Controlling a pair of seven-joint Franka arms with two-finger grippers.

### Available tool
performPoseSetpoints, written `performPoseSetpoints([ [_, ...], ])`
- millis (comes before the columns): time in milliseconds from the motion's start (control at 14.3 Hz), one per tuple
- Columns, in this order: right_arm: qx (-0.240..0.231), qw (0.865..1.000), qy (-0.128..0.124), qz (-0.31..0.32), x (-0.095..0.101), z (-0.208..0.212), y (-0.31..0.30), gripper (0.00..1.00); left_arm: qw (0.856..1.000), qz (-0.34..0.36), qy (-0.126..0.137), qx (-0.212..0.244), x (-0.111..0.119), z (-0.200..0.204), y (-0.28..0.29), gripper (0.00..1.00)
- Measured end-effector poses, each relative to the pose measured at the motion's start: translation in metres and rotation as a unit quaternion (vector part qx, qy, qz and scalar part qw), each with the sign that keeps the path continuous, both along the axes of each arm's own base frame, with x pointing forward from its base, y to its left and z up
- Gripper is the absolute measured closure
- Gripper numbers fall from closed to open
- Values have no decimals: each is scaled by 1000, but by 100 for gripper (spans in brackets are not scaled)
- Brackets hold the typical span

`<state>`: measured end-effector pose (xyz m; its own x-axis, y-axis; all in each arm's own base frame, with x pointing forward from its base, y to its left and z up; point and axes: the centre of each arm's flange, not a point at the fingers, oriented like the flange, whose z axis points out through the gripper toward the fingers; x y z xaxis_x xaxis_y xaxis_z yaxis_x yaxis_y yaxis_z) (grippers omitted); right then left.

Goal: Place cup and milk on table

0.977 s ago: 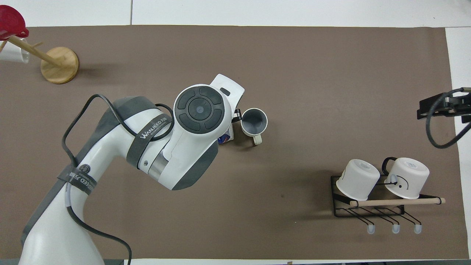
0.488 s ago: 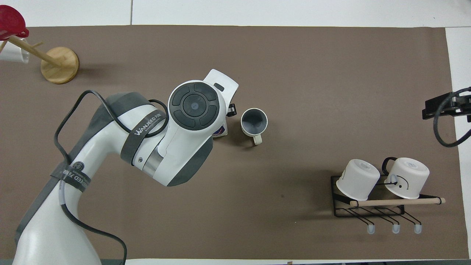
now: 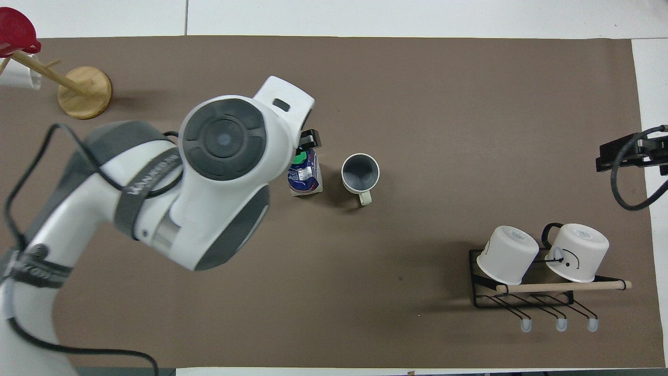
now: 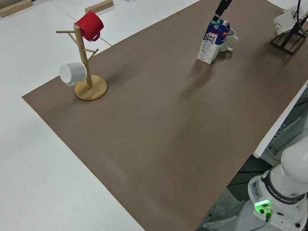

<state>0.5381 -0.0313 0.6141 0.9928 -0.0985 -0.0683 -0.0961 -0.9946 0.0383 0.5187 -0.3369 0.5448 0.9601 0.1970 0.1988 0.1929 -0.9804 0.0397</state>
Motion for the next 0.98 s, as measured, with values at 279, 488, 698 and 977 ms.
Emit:
performPoseSetpoints([
  [279, 0, 1000, 0, -6, 0, 0, -7, 0, 999, -24, 16, -15, 18, 62, 133, 0],
  [488, 0, 1000, 3, -3, -2, 9, -2, 0, 998, -56, 36, -3, 40, 56, 224, 0],
  [698, 0, 1000, 1, 2, -2, 23, 4, 0, 996, -77, 48, 6, 45, 56, 279, 0],
  [977, 0, 1000, 2, 7, 3, 19, 9, 0, 994, -95, 57, 9, 41, 81, 319, 0],
])
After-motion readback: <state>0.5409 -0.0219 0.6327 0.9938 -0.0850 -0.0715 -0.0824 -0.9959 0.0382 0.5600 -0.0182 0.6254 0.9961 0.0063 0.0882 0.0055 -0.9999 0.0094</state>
